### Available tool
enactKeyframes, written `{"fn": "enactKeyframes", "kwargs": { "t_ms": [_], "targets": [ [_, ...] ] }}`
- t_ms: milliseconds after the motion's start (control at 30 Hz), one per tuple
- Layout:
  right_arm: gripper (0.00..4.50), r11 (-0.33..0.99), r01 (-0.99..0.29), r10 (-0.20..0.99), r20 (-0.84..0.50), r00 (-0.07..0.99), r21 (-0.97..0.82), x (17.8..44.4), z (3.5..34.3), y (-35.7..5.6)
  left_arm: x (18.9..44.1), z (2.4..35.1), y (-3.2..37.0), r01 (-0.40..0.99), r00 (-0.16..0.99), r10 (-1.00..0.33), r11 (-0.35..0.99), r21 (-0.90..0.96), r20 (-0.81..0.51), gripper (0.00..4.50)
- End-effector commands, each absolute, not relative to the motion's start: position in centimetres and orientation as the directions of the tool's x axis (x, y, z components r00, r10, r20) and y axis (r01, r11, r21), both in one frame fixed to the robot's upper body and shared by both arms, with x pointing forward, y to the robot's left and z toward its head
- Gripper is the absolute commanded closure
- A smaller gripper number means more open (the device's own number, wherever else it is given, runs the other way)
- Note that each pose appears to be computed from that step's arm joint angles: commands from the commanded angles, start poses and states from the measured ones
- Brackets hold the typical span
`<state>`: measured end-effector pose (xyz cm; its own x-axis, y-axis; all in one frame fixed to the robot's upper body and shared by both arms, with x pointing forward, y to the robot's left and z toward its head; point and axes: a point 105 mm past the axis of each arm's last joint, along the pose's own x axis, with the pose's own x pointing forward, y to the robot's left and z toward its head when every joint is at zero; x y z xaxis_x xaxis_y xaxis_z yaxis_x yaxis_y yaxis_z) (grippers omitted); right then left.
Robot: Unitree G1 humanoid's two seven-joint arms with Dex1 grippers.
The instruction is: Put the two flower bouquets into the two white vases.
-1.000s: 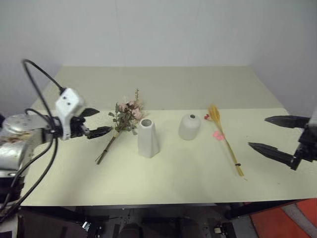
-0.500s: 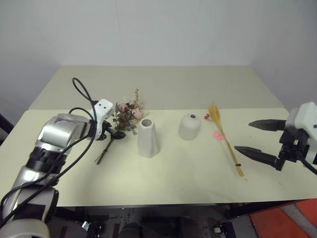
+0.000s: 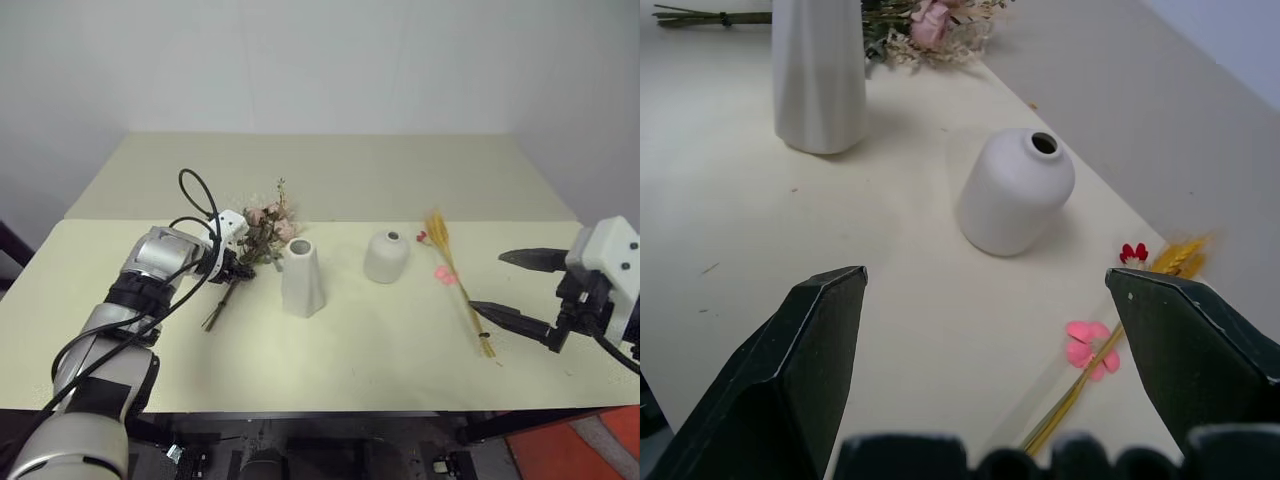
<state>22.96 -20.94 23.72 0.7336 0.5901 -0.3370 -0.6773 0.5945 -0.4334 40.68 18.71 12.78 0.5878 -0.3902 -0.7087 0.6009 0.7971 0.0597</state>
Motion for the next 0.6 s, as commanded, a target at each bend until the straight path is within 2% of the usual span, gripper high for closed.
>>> {"fn": "enactKeyframes", "kwargs": {
  "t_ms": [33,100,200,300,400,500,600],
  "targets": [
    [0.00,0.606,-0.641,0.575,-0.296,0.762,-0.472,22.9,25.0,-21.3,41.3,14.0,17.9,0.605,0.622,-0.420,0.794,0.065,-0.661,3.74],
    [0.00,0.603,-0.639,0.574,-0.298,0.763,-0.477,22.9,25.0,-21.4,41.8,15.3,17.7,0.597,0.671,-0.437,0.798,0.086,-0.599,4.33],
    [0.00,0.603,-0.638,0.573,-0.297,0.764,-0.479,22.9,25.2,-21.5,42.8,19.2,16.7,0.566,0.769,-0.511,0.824,0.038,-0.383,4.38],
    [0.00,0.609,-0.631,0.567,-0.293,0.770,-0.480,22.7,25.2,-21.9,42.5,25.6,15.5,0.607,0.793,-0.609,0.792,-0.066,-0.021,4.38],
    [0.00,0.616,-0.614,0.562,-0.270,0.782,-0.493,22.6,25.1,-22.1,40.2,31.0,14.6,0.703,0.694,-0.664,0.709,-0.062,0.278,4.38],
    [0.00,0.609,-0.610,0.582,-0.237,0.778,-0.508,22.4,25.0,-21.7,37.4,34.7,13.2,0.813,0.526,-0.731,0.582,-0.006,0.435,4.38],
    [0.00,0.617,-0.601,0.579,-0.224,0.784,-0.508,22.4,24.6,-21.6,35.6,37.3,12.3,0.896,0.393,-0.758,0.443,-0.032,0.521,4.38]
  ]
}}
